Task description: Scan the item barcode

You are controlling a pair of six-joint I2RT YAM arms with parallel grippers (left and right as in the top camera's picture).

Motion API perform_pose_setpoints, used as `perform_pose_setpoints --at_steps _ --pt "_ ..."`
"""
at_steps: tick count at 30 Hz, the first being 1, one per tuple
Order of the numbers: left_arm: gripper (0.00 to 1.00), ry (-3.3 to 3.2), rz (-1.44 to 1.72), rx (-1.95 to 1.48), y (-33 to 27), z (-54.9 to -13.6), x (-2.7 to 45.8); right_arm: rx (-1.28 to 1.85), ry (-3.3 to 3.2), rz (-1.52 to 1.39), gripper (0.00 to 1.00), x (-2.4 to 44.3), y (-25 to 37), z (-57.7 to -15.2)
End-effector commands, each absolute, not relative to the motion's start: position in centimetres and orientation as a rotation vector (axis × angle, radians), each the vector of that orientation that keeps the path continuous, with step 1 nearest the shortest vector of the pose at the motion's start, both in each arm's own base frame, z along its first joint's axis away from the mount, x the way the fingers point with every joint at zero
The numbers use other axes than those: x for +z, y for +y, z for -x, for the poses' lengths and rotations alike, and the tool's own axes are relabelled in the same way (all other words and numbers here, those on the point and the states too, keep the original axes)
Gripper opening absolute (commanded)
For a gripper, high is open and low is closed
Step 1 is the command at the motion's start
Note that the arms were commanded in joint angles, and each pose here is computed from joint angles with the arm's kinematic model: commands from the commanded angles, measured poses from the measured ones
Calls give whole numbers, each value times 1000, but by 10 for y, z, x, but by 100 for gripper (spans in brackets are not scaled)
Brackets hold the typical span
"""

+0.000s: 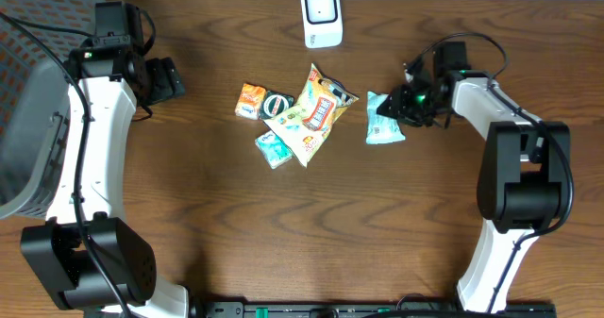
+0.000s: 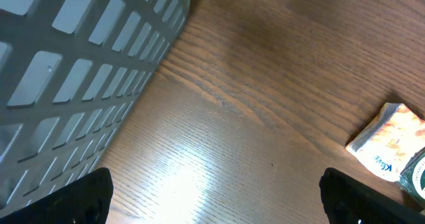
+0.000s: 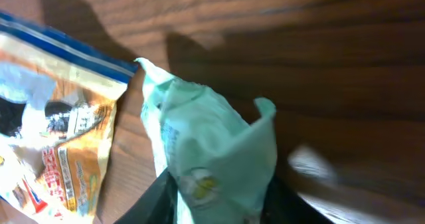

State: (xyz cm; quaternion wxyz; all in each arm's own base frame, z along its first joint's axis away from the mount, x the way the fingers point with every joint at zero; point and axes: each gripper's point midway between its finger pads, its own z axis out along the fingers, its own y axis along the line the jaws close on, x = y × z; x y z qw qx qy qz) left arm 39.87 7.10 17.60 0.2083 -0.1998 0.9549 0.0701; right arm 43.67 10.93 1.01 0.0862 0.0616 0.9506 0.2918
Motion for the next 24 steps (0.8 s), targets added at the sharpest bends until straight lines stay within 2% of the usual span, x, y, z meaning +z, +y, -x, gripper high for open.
perform_pose_setpoints --at_steps 1,3,5,9,13,16,24 --pt "98 2677 548 198 71 -398 170 867 2876 -159 20 -3 118 -426" --pt "98 2677 548 198 71 -398 170 869 2877 -164 8 -3 119 -426" --pt "97 2677 548 198 71 -398 170 875 2882 -222 1 -3 119 -426" --pt "98 2677 548 198 71 -398 170 937 2874 -323 1 3 121 -427" --pt "98 2677 548 198 71 -398 170 1169 2778 -286 1 34 134 -432" --pt "98 2677 548 198 71 -398 170 1281 2674 -210 1 69 140 -441" --pt "98 2677 548 198 71 -398 170 1509 2246 228 1 195 175 -448"
